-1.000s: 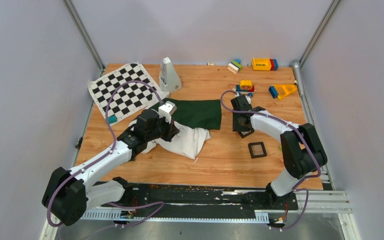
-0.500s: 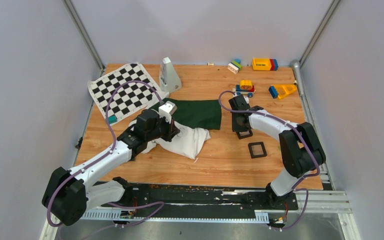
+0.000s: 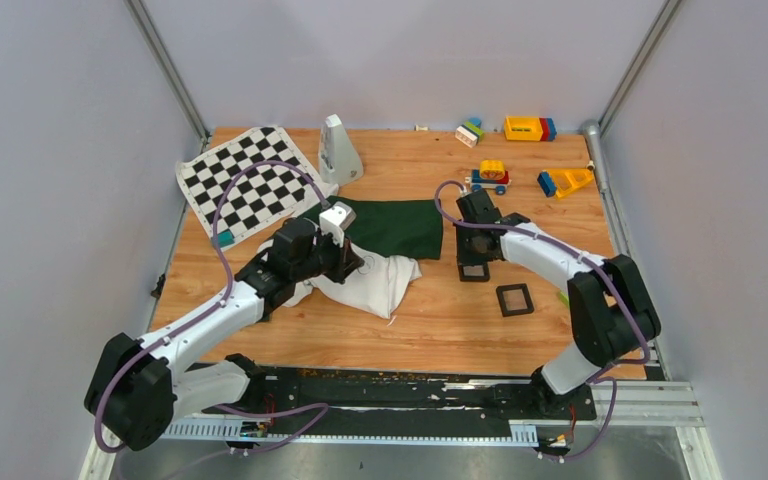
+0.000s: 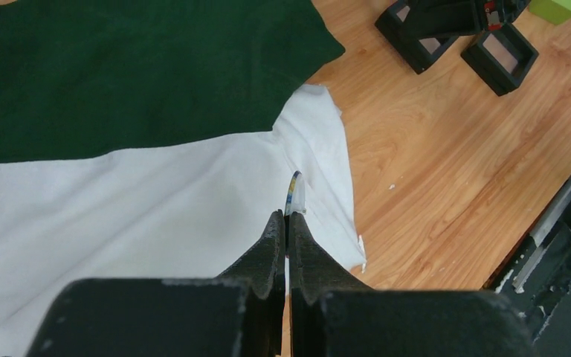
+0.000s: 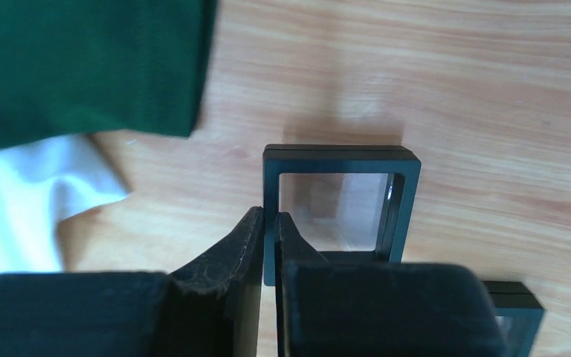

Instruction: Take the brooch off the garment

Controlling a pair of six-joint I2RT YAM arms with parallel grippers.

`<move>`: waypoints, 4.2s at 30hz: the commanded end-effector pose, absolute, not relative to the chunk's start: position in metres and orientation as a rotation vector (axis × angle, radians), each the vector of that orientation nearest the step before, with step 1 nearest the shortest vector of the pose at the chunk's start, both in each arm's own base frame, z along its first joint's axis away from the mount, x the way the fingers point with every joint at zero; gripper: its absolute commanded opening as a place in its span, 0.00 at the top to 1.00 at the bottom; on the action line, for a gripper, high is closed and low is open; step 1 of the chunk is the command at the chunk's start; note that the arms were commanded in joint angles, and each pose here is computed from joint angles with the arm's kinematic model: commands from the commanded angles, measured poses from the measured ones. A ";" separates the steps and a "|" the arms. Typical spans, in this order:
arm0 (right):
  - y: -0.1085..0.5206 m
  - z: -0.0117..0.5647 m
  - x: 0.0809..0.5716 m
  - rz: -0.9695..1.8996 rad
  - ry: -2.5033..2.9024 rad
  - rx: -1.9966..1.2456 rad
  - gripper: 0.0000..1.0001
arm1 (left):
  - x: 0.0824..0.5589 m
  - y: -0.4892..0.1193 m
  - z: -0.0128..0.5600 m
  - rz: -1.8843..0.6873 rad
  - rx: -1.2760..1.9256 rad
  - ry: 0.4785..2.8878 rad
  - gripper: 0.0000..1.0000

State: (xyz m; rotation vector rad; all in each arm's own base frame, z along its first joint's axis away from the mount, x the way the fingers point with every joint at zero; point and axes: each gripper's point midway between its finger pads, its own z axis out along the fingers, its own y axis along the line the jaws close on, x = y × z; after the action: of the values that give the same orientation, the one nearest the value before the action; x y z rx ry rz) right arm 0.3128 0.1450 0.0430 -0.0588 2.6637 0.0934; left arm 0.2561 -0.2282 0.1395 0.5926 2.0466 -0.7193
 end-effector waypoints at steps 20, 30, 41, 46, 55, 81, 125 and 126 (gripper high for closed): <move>0.250 0.134 0.242 1.194 2.360 -0.200 1.00 | 0.228 -0.310 0.150 -1.315 0.681 1.873 1.00; 0.247 0.135 0.250 1.174 2.336 -0.085 1.00 | 0.259 -0.283 0.083 -1.085 0.498 2.228 1.00; 0.258 0.156 0.248 1.300 2.225 -0.112 1.00 | 0.256 -0.273 0.106 -1.196 0.508 2.148 0.36; 0.267 0.173 0.242 1.427 2.148 -0.120 1.00 | 0.238 -0.280 0.140 -1.354 0.554 1.998 0.38; 0.286 0.195 0.226 1.582 2.031 -0.203 1.00 | 0.218 -0.297 0.178 -1.666 0.587 1.795 0.57; 0.287 0.201 0.227 1.474 2.032 -0.162 1.00 | 0.224 -0.286 0.182 -1.829 0.498 1.715 1.00; 0.288 0.180 0.224 1.353 2.048 -0.329 1.00 | 0.228 -0.286 0.171 -1.900 0.454 1.753 1.00; 0.284 0.180 0.224 1.359 2.046 -0.321 1.00 | 0.228 -0.286 0.171 -1.899 0.454 1.752 1.00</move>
State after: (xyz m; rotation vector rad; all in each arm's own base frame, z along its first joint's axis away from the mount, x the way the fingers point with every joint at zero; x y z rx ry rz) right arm 0.2188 0.3006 0.1725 -0.3422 2.1000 1.3803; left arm 0.2233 -0.2871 0.1650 0.4240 1.8035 -1.9102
